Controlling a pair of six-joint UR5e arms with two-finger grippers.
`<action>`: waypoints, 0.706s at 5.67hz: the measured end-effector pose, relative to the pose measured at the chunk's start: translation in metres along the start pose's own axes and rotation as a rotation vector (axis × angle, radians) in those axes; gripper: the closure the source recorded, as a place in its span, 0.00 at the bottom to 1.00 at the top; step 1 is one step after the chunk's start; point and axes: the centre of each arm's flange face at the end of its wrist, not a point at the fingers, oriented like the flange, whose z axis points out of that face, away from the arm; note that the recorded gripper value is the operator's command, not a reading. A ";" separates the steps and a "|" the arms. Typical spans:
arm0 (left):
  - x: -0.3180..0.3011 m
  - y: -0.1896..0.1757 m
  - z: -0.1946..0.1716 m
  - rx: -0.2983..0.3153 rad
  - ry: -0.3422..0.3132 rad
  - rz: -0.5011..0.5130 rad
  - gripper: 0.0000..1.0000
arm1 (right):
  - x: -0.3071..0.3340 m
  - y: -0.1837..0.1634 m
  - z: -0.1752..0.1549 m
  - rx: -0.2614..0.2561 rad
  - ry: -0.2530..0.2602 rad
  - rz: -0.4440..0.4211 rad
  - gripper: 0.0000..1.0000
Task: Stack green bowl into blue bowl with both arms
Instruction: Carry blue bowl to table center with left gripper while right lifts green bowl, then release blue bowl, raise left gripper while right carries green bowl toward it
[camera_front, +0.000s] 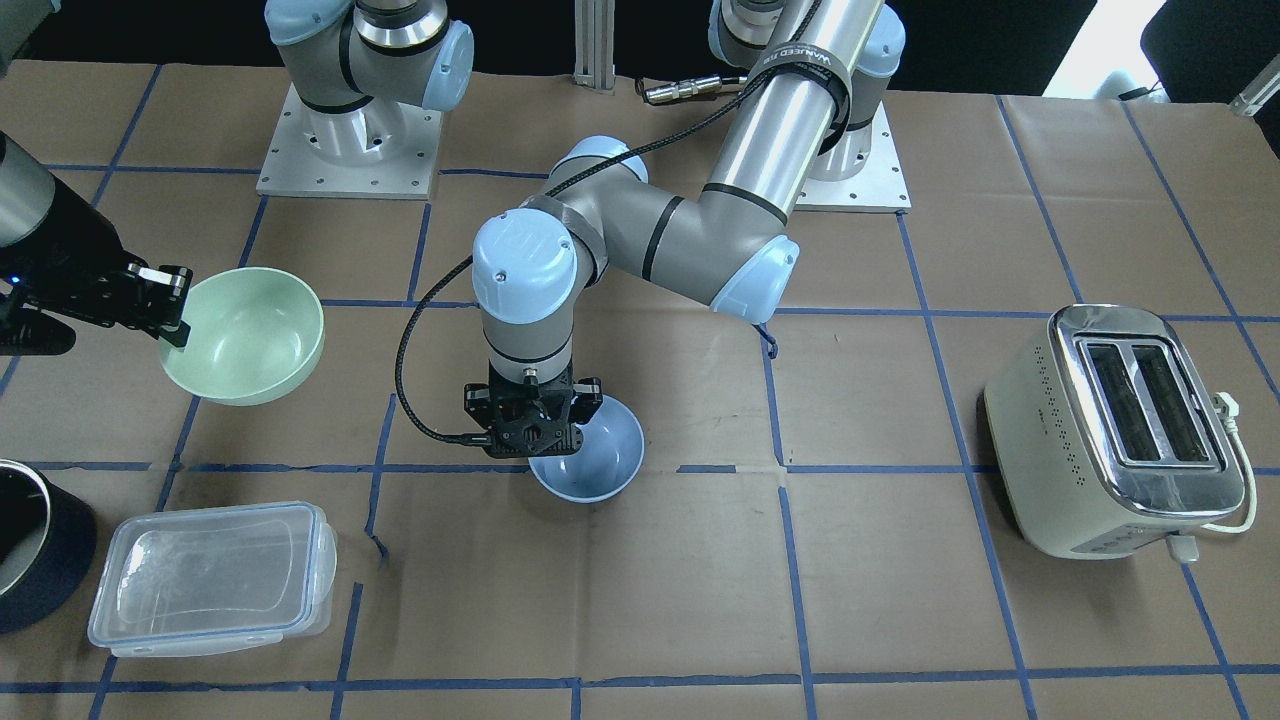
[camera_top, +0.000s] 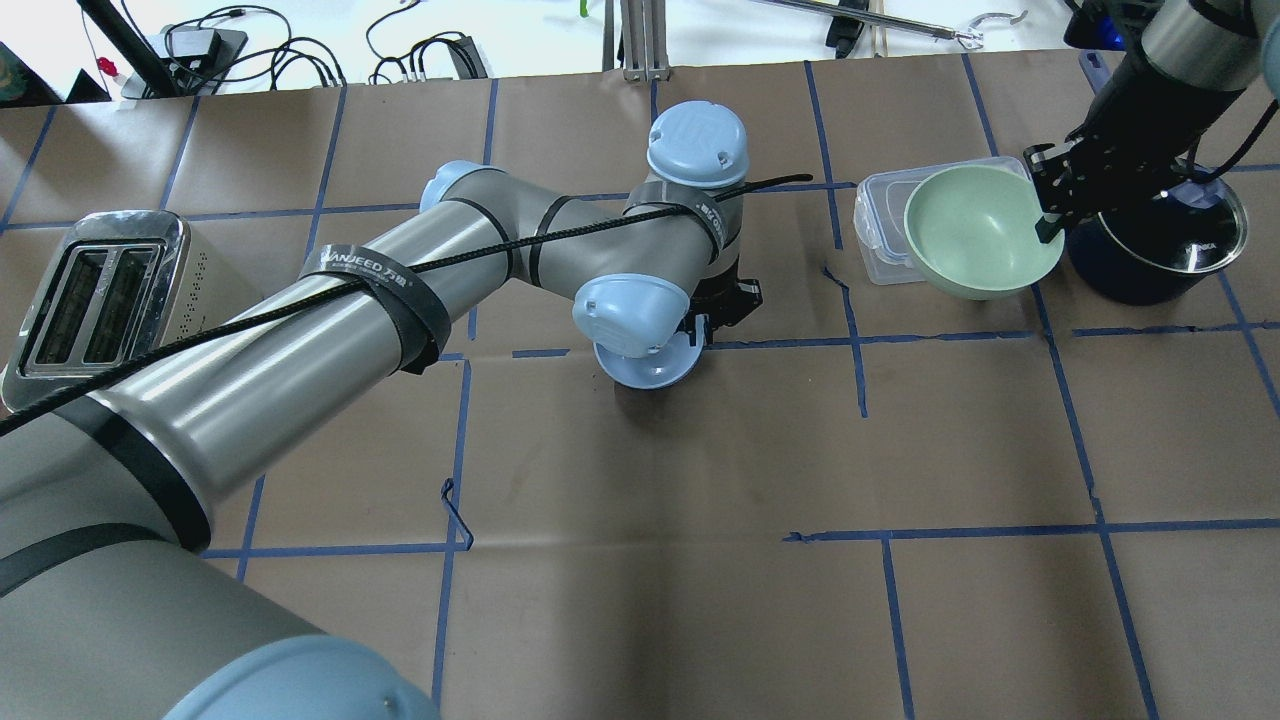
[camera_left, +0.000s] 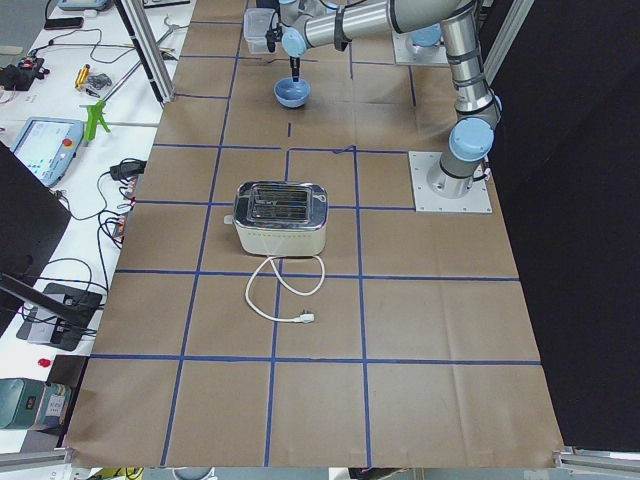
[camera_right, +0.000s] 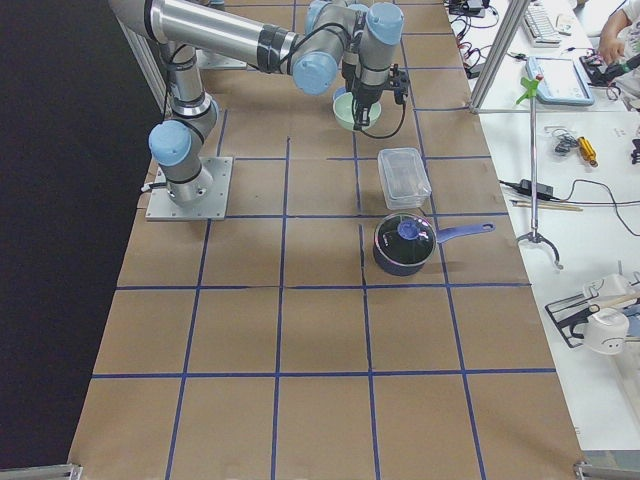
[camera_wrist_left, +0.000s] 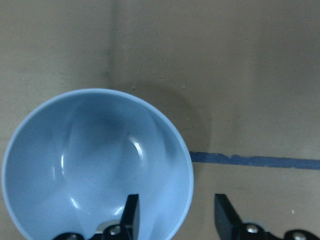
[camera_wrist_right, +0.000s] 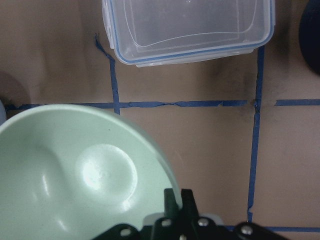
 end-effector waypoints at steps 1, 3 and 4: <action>-0.015 -0.007 -0.031 0.034 0.019 0.008 0.01 | 0.000 0.000 0.000 -0.001 0.000 0.000 0.94; -0.101 -0.017 -0.138 0.027 0.010 0.111 0.01 | -0.001 -0.001 0.003 -0.006 -0.004 0.006 0.94; -0.146 -0.004 -0.188 -0.012 -0.008 0.175 0.01 | -0.011 -0.005 0.011 -0.013 -0.007 0.018 0.94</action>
